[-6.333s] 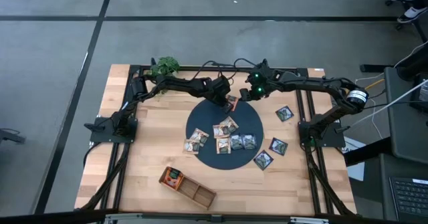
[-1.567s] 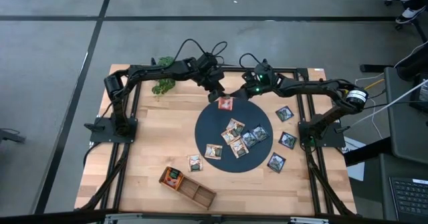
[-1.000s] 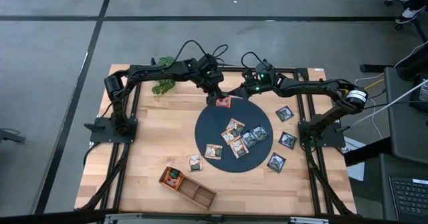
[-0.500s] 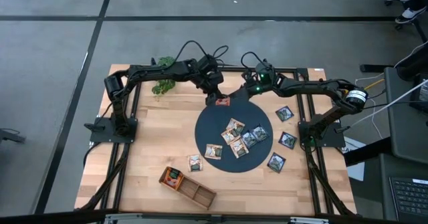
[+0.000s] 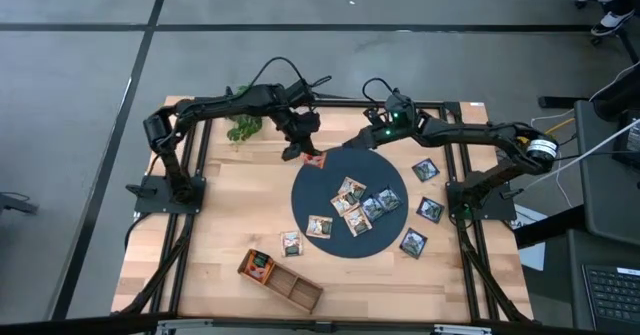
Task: Pick & Place Tea
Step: Put the orange tea bag into the left section of the wooden organizer
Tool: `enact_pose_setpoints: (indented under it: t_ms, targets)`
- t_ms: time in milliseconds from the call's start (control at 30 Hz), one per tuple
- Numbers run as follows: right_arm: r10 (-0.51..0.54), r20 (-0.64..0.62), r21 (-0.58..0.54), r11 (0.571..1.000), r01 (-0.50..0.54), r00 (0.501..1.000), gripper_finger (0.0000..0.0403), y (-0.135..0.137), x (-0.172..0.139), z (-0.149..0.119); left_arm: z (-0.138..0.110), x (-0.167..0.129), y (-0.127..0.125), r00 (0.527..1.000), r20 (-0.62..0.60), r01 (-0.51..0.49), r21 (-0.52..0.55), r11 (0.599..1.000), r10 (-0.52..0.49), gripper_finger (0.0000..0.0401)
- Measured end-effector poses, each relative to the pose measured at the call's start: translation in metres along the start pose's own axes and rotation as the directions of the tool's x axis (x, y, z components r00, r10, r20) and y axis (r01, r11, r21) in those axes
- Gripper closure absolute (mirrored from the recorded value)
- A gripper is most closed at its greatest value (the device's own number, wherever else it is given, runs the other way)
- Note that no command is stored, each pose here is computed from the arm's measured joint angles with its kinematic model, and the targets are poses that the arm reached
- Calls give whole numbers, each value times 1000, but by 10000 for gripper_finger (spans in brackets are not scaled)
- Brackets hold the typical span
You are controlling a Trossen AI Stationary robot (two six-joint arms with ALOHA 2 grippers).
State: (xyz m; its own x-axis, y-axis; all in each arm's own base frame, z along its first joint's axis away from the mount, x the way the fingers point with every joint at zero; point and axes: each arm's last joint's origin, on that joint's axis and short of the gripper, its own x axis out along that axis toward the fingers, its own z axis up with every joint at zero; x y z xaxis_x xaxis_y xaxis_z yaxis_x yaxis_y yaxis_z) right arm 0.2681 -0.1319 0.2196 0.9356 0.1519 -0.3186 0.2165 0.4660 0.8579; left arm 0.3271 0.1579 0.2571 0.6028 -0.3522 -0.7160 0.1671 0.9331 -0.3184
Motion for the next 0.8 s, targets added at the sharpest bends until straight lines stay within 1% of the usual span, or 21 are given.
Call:
enact_pose_setpoints:
  t_ms: [100,200,300,400,500,633,700,767,800]
  targets:
    - [-63,55,2,998,63,996,298,12,-4,-6,-6,-9,-2,996,40,73,28,997,-74,399]
    - [-121,102,11,993,120,987,297,26,-10,-15,-20,-11,2,997,42,65,16,998,-66,399]
    - [-164,125,14,986,163,979,297,37,-16,-25,-31,-13,1,992,85,94,11,995,-95,399]
    - [-205,131,25,979,203,970,297,46,-21,-35,-41,-11,-3,989,100,109,-23,994,-106,399]
    - [-236,120,22,972,235,964,297,53,-22,-46,-49,-10,-14,989,99,111,-44,993,-106,399]
    - [-246,108,-19,968,249,963,297,65,-21,-62,-48,-5,-33,988,135,88,-76,993,-77,399]
    - [-239,91,-46,969,244,967,297,70,-20,-70,-43,-3,-45,983,181,49,-93,994,-31,399]
    - [-227,71,-61,971,231,971,297,75,-19,-77,-41,0,-59,977,212,43,-143,989,-12,399]
    - [-221,61,-69,972,225,973,297,78,-18,-81,-39,1,-67,972,233,50,-146,988,-14,399]
